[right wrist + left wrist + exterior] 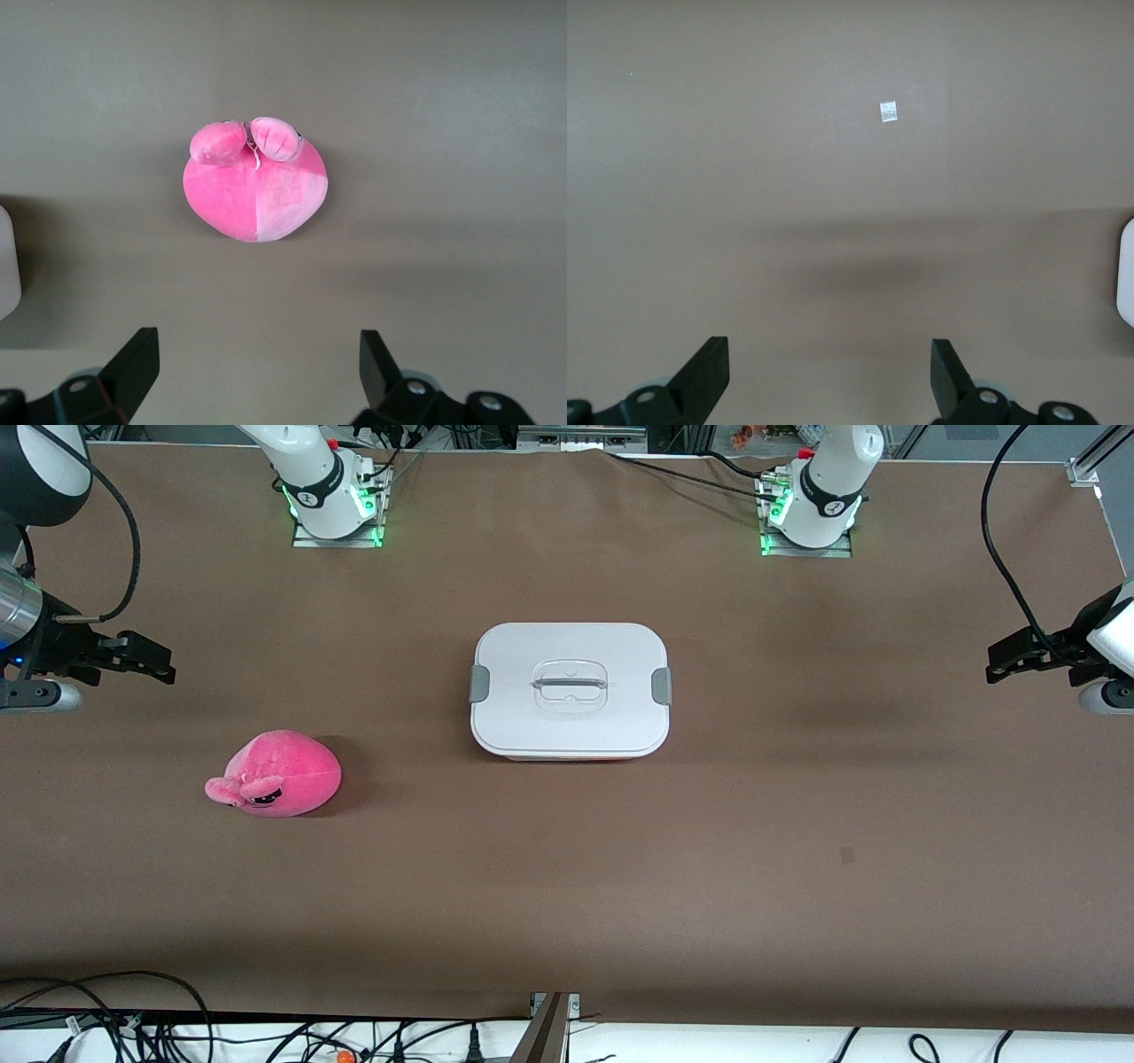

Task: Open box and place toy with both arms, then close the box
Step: 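Move the left gripper toward the white container lid handle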

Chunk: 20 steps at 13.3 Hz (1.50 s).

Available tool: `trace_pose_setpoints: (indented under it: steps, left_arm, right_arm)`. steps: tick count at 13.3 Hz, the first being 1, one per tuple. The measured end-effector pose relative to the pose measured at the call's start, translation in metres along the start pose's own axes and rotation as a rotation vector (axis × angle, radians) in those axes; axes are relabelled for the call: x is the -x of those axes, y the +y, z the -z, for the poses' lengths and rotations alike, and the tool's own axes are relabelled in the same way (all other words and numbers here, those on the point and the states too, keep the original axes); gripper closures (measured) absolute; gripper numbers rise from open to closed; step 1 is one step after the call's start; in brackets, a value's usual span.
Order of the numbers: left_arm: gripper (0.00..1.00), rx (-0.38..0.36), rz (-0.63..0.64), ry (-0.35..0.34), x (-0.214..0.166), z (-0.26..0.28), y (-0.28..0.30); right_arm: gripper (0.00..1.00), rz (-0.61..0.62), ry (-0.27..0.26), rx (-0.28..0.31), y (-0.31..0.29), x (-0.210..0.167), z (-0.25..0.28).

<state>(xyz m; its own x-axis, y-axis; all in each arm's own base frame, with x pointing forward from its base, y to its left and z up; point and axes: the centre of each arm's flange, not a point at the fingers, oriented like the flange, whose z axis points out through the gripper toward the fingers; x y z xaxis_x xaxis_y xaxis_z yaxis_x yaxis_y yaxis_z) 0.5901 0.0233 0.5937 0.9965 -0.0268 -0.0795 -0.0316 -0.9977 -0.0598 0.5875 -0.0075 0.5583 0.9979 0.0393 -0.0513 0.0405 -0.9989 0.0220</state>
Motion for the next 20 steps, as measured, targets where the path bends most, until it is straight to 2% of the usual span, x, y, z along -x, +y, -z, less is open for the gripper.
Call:
trace_pose_setpoints:
  steps: [8, 11, 14, 16, 20]
  left_arm:
    - [0.0, 0.001, -0.004, -0.017, -0.004, -0.007, 0.002]
    - [0.0, 0.002, -0.057, -0.015, -0.005, -0.005, 0.034]
    - [0.0, 0.0, -0.18, -0.024, -0.006, -0.01, 0.108]
    - [0.0, 0.019, -0.301, -0.047, -0.001, -0.022, 0.184]
    - [0.0, 0.014, -0.535, -0.067, 0.036, -0.037, 0.333]
  right_arm:
    - [0.0, 0.007, 0.013, 0.0, -0.003, 0.0, 0.007]
    - [0.0, 0.007, 0.002, 0.0, -0.003, 0.001, 0.006]
    - [0.0, 0.005, -0.004, -0.002, -0.002, 0.001, 0.005]
    - [0.0, 0.004, -0.005, -0.004, -0.002, 0.001, 0.005]
    - [0.0, 0.003, -0.005, -0.005, -0.001, 0.002, 0.005]
